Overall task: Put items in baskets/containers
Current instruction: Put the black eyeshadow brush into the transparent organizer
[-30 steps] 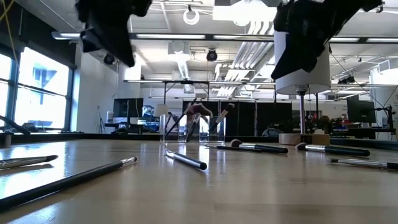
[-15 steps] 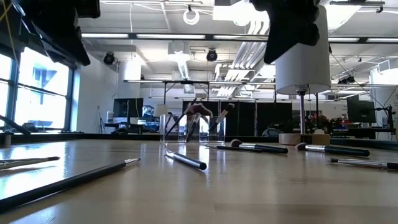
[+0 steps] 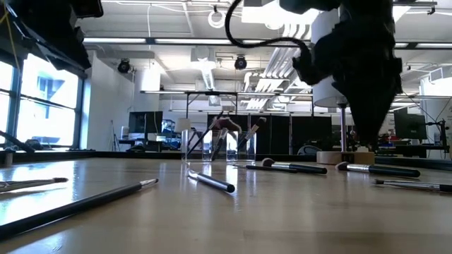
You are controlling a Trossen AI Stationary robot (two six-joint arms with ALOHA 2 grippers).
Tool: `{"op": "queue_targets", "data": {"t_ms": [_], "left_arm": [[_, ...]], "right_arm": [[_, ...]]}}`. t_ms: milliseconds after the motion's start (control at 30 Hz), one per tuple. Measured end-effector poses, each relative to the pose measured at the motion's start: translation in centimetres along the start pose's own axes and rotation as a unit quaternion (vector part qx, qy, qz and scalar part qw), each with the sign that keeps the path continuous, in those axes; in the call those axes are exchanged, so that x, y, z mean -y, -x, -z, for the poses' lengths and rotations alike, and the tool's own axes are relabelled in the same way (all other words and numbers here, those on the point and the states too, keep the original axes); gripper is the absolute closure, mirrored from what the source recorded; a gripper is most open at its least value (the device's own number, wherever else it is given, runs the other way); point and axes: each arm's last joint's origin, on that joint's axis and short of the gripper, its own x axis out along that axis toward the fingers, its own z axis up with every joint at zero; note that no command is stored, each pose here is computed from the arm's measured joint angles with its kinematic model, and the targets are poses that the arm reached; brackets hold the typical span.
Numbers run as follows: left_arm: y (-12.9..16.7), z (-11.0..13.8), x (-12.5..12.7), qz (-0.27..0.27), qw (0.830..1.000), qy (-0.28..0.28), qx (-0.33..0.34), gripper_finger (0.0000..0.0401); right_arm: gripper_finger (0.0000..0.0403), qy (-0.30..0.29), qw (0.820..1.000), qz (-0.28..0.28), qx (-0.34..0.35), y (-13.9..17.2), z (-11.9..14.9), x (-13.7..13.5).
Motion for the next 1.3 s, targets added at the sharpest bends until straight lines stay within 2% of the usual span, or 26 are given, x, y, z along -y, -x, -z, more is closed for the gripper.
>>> {"op": "queue_targets", "data": {"t_ms": [133, 233, 500, 700, 900, 1133, 1300], "left_arm": [[-0.3, 0.1, 0.1, -0.003, 1.000, -0.006, -0.008, 0.0401], [-0.4, 0.1, 0.1, -0.002, 1.000, -0.009, -0.009, 0.0401], [-0.4, 0.1, 0.1, -0.002, 1.000, -0.010, -0.009, 0.0401], [-0.4, 0.1, 0.1, -0.002, 1.000, -0.010, -0.009, 0.0401], [-0.4, 0.1, 0.1, -0.001, 1.000, -0.010, -0.009, 0.0401], [-0.4, 0.0, 0.2, 0.001, 1.000, -0.009, -0.007, 0.0401], [-0.4, 0.0, 0.2, 0.001, 1.000, -0.009, -0.007, 0.0401]], "right_arm": [[0.0307, 0.001, 1.000, -0.030, -0.005, -1.1, 0.6, -0.2], [0.0300, 0.008, 0.999, -0.041, 0.006, -1.4, 1.0, -0.6], [0.0300, 0.005, 0.999, -0.033, 0.017, -1.7, 2.5, -1.4], [0.0300, 0.013, 0.999, -0.039, 0.017, -3.3, 2.7, -2.4], [0.0300, 0.014, 1.000, -0.003, 0.019, -5.4, 2.6, -2.6], [0.0333, 0.006, 0.999, 0.017, 0.044, -5.9, 2.1, -2.4], [0.0389, 0.006, 0.999, 0.016, 0.052, -5.9, 1.7, -2.4]]}}
